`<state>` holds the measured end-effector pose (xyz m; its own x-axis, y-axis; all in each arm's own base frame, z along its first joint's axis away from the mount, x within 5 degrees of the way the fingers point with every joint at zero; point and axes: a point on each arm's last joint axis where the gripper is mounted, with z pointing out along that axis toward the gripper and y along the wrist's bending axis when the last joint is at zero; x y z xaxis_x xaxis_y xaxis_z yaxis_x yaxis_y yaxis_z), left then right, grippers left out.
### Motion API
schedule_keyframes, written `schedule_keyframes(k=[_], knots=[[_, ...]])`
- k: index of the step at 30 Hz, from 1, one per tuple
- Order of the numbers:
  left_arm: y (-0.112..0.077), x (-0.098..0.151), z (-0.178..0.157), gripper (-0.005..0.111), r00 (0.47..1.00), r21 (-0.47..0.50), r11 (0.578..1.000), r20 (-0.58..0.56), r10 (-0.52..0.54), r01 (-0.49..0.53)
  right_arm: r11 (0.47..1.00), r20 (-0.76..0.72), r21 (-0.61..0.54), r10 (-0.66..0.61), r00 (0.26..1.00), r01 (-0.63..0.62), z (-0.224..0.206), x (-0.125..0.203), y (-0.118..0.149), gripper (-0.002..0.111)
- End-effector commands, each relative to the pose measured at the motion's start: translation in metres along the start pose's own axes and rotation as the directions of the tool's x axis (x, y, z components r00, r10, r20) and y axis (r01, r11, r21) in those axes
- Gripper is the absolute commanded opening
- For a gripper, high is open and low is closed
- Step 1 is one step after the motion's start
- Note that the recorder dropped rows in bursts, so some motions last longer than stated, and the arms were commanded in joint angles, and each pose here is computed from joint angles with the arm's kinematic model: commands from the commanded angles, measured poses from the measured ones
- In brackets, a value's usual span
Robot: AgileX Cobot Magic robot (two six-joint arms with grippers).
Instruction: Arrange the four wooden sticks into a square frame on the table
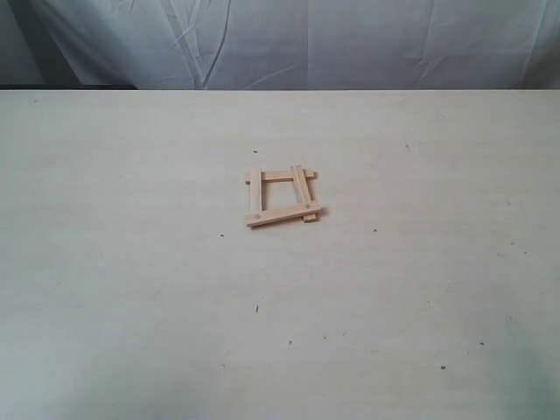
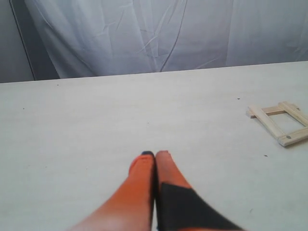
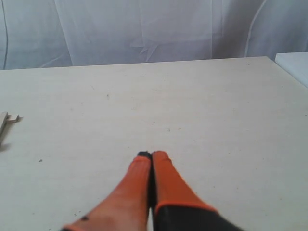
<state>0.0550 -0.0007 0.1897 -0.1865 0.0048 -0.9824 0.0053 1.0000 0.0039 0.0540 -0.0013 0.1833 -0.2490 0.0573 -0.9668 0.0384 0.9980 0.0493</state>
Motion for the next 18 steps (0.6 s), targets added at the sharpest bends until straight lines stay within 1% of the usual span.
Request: schedule_keyframes(k=[1, 18], knots=[[0.0004, 0.0005, 0.0001, 0.000, 1.000, -0.005, 1.000, 0.010, 0.010, -0.010, 1.000, 0.013, 0.005, -0.003, 1.000, 0.002, -0.0002, -0.0002, -0.0003, 0.000], [0.0006, 0.0005, 0.0001, 0.000, 1.000, -0.007, 1.000, 0.010, 0.021, -0.020, 1.000, 0.015, 0.005, -0.003, 1.000, 0.002, -0.0002, -0.0004, -0.0003, 0.000]])
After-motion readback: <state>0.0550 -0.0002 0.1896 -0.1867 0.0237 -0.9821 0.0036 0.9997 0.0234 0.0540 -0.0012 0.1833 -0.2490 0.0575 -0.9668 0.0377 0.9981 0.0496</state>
